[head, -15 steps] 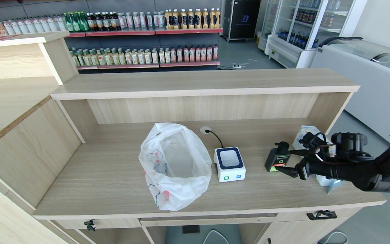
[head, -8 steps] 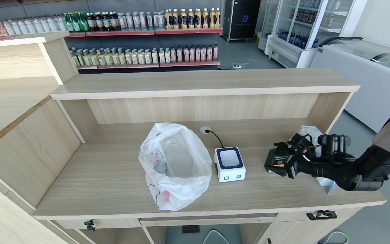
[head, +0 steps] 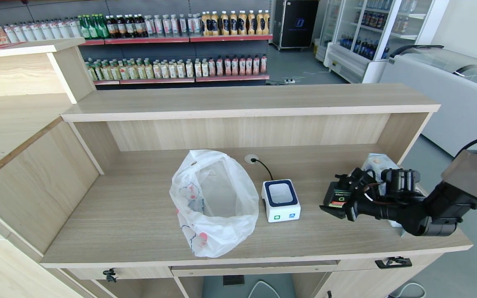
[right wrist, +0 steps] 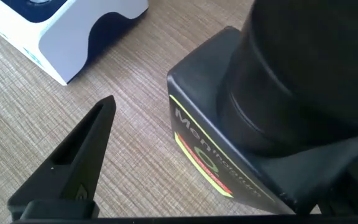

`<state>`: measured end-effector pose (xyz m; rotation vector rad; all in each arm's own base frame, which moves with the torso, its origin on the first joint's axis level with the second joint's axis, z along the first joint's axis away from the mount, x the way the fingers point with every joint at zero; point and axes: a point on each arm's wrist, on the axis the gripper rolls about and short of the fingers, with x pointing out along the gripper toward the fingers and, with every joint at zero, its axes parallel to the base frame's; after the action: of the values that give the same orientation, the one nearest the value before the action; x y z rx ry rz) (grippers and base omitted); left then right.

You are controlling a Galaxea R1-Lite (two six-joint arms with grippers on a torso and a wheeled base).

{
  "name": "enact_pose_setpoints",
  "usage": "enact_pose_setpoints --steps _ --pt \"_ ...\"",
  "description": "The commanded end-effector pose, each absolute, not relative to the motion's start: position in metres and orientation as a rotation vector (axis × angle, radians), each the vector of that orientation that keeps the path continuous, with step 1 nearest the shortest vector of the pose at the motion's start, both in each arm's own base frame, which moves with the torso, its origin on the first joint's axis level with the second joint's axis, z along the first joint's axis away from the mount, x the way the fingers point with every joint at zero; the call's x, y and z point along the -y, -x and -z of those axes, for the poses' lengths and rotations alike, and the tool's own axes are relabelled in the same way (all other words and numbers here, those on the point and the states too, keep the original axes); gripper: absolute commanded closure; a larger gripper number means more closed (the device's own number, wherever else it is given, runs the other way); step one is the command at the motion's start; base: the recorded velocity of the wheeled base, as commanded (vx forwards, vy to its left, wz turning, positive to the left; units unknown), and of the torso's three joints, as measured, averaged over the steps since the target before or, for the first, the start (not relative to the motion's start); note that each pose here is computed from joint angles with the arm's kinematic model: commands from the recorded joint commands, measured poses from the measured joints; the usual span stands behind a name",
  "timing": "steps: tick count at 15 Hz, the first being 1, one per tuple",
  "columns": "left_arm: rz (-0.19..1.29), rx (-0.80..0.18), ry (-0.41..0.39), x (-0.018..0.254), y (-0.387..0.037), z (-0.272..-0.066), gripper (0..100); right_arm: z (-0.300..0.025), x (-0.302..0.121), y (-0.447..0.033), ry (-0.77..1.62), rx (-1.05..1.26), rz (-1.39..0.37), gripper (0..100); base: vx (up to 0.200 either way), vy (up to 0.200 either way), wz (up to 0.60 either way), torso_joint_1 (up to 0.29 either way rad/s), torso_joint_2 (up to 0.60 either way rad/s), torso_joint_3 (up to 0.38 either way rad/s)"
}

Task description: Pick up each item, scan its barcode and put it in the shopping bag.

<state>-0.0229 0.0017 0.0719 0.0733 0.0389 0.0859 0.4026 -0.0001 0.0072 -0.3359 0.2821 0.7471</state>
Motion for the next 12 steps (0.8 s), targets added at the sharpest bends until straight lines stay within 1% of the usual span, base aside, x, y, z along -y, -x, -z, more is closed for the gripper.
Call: enact_pose_setpoints --steps 1,3,4,8,12 --pt "-0.086 -0.038 -0.073 -0.002 0.023 -0.072 0 -0.004 0.000 -0.403 0.330 -0.286 -0.759 0 0.000 0.000 0.00 0.000 0.00 0.000" --pt "-0.086 -0.038 -0.073 -0.002 0.023 -0.072 0 -0.003 -0.003 -0.403 0.324 -0.272 -0.787 0 0.000 0.000 0.00 0.000 0.00 0.000" --pt "-0.086 -0.038 -0.073 -0.002 0.023 -0.072 0 -0.003 -0.003 -0.403 0.324 -0.272 -0.787 100 0.000 0.000 0.00 0.000 0.00 0.000" --pt "-0.088 -0.038 -0.073 -0.002 0.023 -0.072 0 -0.009 -0.004 -0.404 0.343 -0.232 -0.783 100 0.000 0.000 0.00 0.000 0.00 0.000" --pt "-0.088 -0.038 -0.073 -0.002 0.023 -0.072 0 -0.047 -0.003 -0.399 0.421 -0.108 -0.756 100 0.000 0.000 0.00 0.000 0.00 0.000"
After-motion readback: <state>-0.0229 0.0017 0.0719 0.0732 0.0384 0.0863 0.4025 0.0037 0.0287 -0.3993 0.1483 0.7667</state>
